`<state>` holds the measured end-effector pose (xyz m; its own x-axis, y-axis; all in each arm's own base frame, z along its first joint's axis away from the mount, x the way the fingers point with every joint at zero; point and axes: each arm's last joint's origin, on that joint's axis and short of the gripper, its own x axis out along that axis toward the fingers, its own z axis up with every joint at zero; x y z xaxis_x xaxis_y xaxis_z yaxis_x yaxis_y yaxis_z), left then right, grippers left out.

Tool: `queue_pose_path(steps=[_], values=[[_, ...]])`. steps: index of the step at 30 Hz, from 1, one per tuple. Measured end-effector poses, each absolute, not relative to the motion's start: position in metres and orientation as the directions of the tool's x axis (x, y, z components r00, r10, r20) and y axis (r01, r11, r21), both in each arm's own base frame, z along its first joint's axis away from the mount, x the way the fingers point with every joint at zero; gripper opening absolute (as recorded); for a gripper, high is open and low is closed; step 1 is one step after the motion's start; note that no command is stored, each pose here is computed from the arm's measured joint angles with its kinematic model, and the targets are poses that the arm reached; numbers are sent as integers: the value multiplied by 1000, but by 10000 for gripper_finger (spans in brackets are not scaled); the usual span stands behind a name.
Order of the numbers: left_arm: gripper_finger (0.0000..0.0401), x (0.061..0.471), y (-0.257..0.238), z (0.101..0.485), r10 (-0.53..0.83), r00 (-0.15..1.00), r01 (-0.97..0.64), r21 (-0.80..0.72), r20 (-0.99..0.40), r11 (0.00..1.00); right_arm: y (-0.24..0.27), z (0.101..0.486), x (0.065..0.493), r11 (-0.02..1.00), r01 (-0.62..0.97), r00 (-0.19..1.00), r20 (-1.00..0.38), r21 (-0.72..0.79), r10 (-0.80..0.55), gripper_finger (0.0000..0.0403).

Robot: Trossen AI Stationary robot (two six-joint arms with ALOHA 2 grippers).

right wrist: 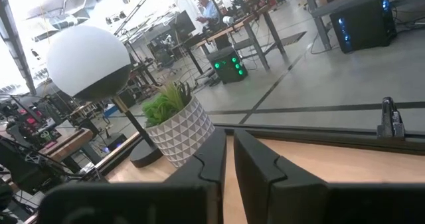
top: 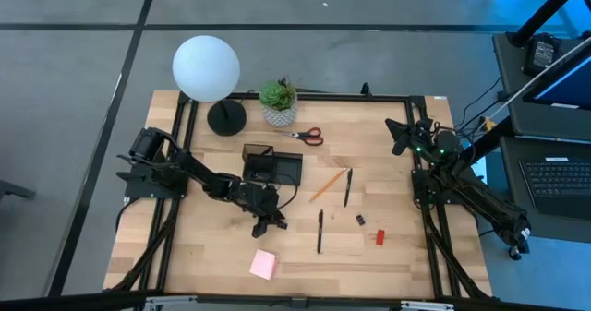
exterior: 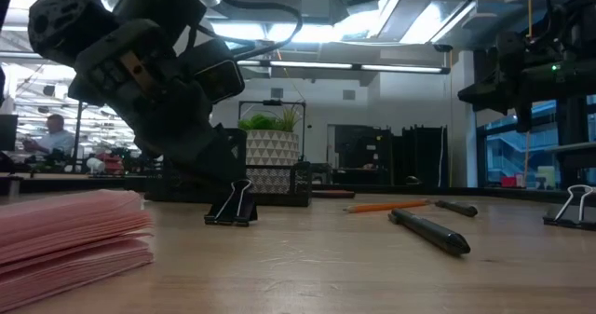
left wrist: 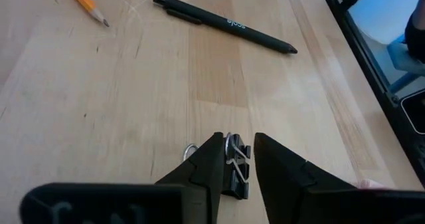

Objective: Pick and place office supplies into organizer
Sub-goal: Put the black binder clip into the black desk organizer

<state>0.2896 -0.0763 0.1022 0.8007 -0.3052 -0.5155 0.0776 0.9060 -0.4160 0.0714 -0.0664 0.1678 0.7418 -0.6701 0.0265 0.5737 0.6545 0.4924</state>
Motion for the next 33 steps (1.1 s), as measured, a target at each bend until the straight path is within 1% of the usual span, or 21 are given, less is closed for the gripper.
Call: queue_pose_path(steps=[8,11,16,22,26,30,33], values=[[25,289,-76,102,-305,799,77,-415,-518,906,-66,168,71,655,574,742,26,492,-670,35],[6,289,-77,103,-327,792,114,-403,-515,908,-66,168,71,655,574,742,27,492,-670,35],[4,289,-77,109,-342,800,154,-382,-493,911,-66,168,71,655,574,742,27,492,-670,35],[4,281,-75,138,-349,805,206,-325,-479,923,-66,168,71,655,574,742,26,492,-670,35],[3,266,-68,163,-242,824,146,-221,-512,964,-66,168,71,655,574,742,27,492,-670,35],[3,248,-59,181,-61,831,33,-59,-552,998,-66,168,71,655,574,742,27,492,-670,35],[3,238,-52,187,87,814,-47,85,-574,995,-66,168,71,655,574,742,27,492,-670,35]])
